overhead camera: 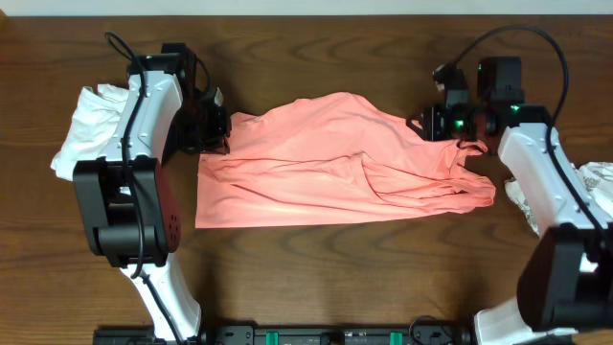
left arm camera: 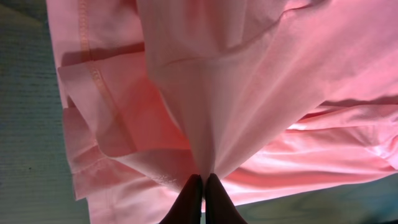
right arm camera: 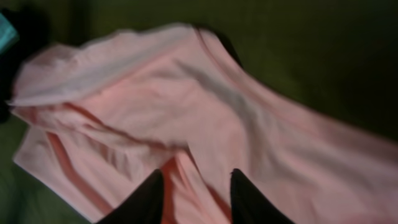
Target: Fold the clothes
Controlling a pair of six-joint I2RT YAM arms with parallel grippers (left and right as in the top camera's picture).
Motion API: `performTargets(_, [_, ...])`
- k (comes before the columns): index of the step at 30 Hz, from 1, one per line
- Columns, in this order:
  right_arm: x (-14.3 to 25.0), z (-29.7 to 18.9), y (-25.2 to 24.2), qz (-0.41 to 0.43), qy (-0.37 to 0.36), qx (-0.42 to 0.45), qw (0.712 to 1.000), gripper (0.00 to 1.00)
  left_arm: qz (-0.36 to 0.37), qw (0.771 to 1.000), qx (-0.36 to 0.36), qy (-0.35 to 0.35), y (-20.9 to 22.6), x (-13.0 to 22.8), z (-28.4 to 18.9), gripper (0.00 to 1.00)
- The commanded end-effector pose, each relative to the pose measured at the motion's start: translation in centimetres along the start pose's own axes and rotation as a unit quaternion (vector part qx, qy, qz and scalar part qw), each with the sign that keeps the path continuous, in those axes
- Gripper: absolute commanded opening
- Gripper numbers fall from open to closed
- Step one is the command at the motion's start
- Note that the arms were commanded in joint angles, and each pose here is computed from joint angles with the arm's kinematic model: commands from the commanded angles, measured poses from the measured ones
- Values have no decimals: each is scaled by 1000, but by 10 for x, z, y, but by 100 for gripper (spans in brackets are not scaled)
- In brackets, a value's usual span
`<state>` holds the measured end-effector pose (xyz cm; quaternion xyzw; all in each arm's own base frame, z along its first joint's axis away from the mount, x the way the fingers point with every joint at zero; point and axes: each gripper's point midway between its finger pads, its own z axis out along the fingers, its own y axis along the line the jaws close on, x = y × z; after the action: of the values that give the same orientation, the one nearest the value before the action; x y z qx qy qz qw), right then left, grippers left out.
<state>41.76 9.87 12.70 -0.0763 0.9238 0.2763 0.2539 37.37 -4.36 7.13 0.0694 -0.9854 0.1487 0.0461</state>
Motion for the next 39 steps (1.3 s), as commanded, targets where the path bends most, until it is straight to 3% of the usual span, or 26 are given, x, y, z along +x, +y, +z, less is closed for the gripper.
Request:
performTargets(1, [-1,27,18,29,11,-102,994,42,-3,1000,-23,11,9,7,2,6])
performTargets(8, [-28,64,21,22,14,-200,979,52,-4,999,-43,17,16,10,2,6])
performTargets(13, [-60,83,17,13,12,-200,980,52,-4,999,-43,16,16,9,2,6])
performTargets(16, [-68,98,13,14,23,-183,983,59,-3,999,-43,13,16,8,2,6])
performTargets(28, [-38,154,-16,33,72,-141,987,59,-2,999,-42,9,15,6,2,6])
performTargets(39, [-29,166,-16,16,81,-134,988,60,-3,999,-42,9,15,6,2,6])
